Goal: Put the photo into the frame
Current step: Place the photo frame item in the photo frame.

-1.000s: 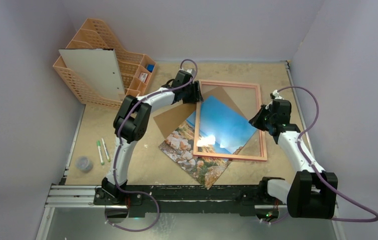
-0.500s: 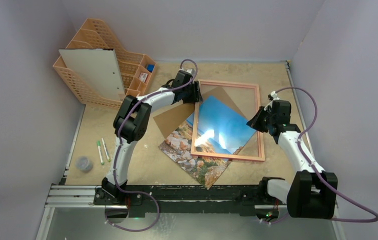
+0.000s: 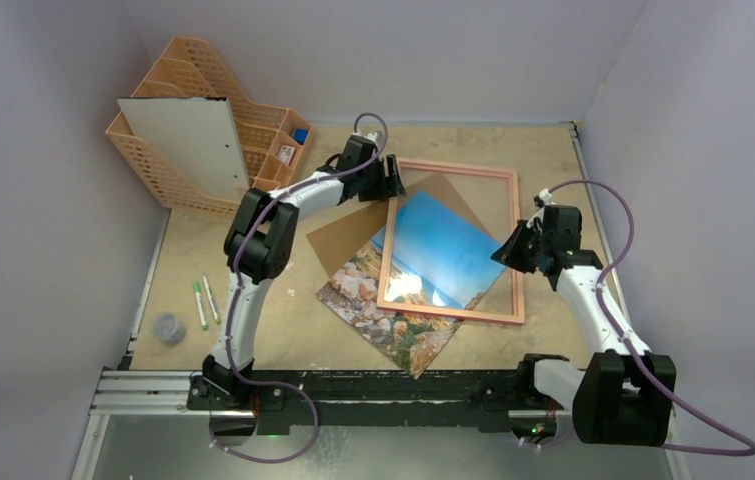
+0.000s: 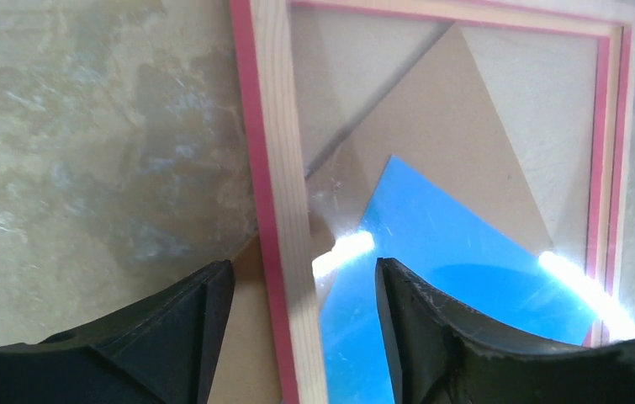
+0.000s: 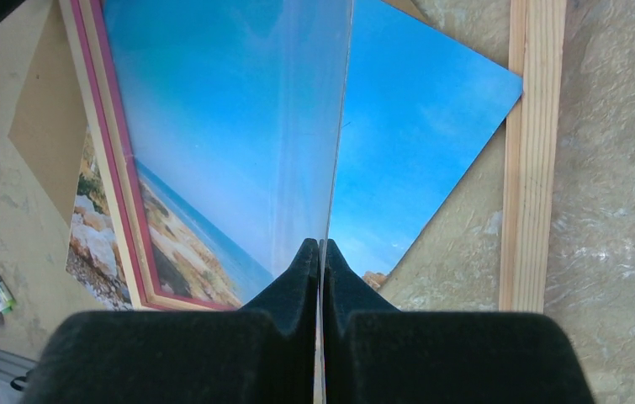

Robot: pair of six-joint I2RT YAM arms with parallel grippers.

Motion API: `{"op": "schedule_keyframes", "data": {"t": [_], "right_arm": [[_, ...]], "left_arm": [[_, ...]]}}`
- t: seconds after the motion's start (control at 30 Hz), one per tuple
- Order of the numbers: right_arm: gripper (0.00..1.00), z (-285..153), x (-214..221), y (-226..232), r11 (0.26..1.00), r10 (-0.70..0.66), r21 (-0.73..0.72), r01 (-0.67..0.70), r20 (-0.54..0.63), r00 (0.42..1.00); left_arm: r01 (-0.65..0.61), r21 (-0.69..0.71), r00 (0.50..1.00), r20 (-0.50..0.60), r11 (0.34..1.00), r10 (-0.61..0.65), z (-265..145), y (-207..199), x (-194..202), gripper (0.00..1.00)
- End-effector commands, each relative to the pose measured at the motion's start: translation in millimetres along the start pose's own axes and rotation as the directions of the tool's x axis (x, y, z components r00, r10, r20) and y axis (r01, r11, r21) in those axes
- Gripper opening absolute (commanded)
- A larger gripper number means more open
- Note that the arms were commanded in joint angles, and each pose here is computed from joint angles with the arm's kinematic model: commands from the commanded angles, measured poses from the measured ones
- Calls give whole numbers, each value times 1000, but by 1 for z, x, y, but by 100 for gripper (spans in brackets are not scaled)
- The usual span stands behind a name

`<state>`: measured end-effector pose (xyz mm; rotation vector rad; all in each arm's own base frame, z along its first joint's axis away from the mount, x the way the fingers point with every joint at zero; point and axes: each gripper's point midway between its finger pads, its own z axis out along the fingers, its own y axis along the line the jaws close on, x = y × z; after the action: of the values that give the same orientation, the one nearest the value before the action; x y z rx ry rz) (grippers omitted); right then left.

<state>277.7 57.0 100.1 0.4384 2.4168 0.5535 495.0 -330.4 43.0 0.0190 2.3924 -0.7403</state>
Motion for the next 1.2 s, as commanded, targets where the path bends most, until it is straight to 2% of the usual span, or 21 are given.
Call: {"op": "schedule_keyframes", "data": {"t": [0.0,0.33,0.4,0.53,0.67,0.8,0.9,1.1,1.13,1.17], "right_arm": [[0,-13,8,14,998,-26,-51,23,-54,998],[0,-15,17,13,998,-17,-57,12,-86,996],[0,-14,17,12,999,-13,-49,9,-88,996],[8,-12,16,9,1000,-2,-26,0,-84,996],[11,-11,16,9,1000,-2,-24,0,-84,996],[12,-11,16,9,1000,-4,-25,2,-87,996],[21,-10,14,9,1000,-5,-24,3,-80,997],[45,-9,-4,18,998,-7,-56,6,-9,1000],[53,-8,-8,20,998,-1,-63,1,10,1000],[57,-7,-13,24,997,1,-83,1,31,1000]], "left_arm": [[17,-91,998,-66,996,-23,13,51,17,68],[43,-45,998,-51,998,-45,17,44,11,70],[44,-36,998,-53,998,-46,19,43,12,68],[49,-41,996,-72,998,-52,22,47,20,58],[53,-55,994,-92,997,-58,26,55,30,49],[50,-78,994,-95,996,-58,29,62,37,48],[50,-90,993,-104,995,-59,31,67,44,48],[41,-118,993,-103,992,-53,32,75,46,44],[41,-122,993,-103,992,-54,32,76,47,44],[40,-123,993,-104,992,-53,32,76,47,43]]}}
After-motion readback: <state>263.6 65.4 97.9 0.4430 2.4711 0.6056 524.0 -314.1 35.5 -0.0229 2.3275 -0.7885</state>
